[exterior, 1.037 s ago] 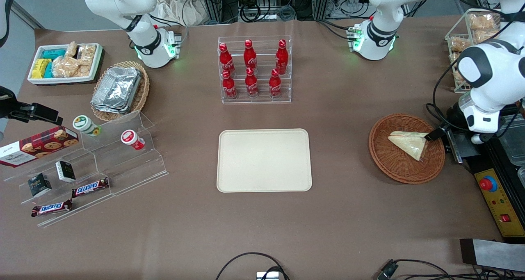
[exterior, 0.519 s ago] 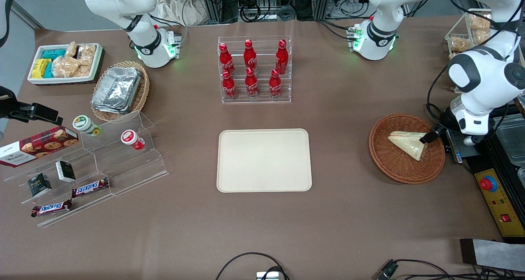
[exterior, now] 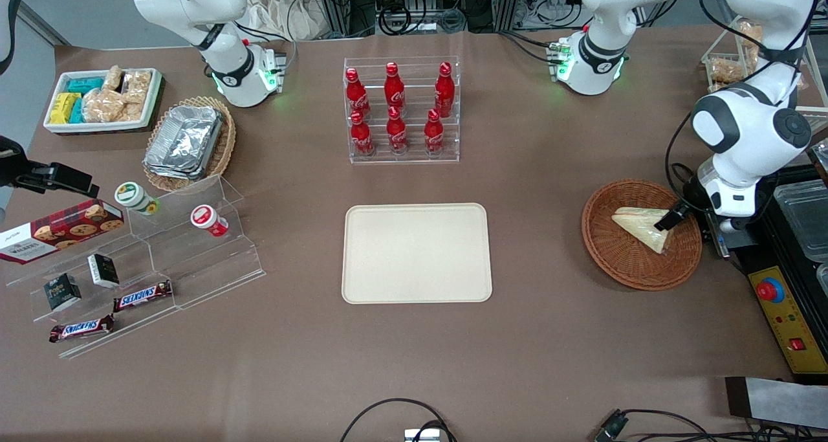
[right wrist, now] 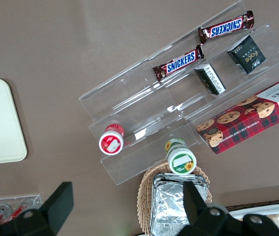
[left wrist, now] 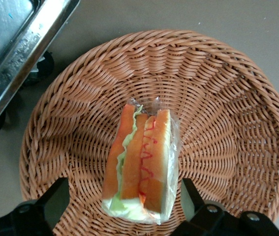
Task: Place sandwich from basket to tray
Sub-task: 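Lower the left gripper and close it on the wrapped sandwich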
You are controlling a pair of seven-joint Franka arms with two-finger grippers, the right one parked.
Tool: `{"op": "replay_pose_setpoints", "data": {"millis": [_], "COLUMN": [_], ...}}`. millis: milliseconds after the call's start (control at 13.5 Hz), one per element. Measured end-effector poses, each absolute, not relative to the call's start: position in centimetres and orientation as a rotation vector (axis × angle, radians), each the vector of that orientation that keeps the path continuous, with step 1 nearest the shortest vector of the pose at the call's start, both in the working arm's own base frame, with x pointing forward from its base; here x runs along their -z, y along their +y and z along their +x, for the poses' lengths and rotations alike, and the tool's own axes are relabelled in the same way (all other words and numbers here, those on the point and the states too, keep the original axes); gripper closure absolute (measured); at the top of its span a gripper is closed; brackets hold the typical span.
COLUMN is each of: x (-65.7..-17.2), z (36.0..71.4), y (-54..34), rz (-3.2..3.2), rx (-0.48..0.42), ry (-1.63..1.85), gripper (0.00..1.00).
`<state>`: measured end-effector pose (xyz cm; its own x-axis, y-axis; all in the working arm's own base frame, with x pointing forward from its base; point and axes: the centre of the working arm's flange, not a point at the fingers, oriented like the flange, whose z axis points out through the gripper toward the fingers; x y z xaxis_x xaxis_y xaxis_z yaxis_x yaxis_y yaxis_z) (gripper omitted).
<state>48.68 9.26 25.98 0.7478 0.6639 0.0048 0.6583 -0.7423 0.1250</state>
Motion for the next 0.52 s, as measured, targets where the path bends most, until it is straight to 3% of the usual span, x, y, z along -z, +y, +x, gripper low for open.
{"op": "replay_pose_setpoints", "data": {"millis": [222, 519], "x": [-25.64, -25.48], "z": [48.77, 48.82], "y": [9.15, 8.97], "rz": [2.819, 2.821], "rx": [-0.084, -0.085], "ry": [1.082, 1.079], "gripper": [0.02, 0.43]}}
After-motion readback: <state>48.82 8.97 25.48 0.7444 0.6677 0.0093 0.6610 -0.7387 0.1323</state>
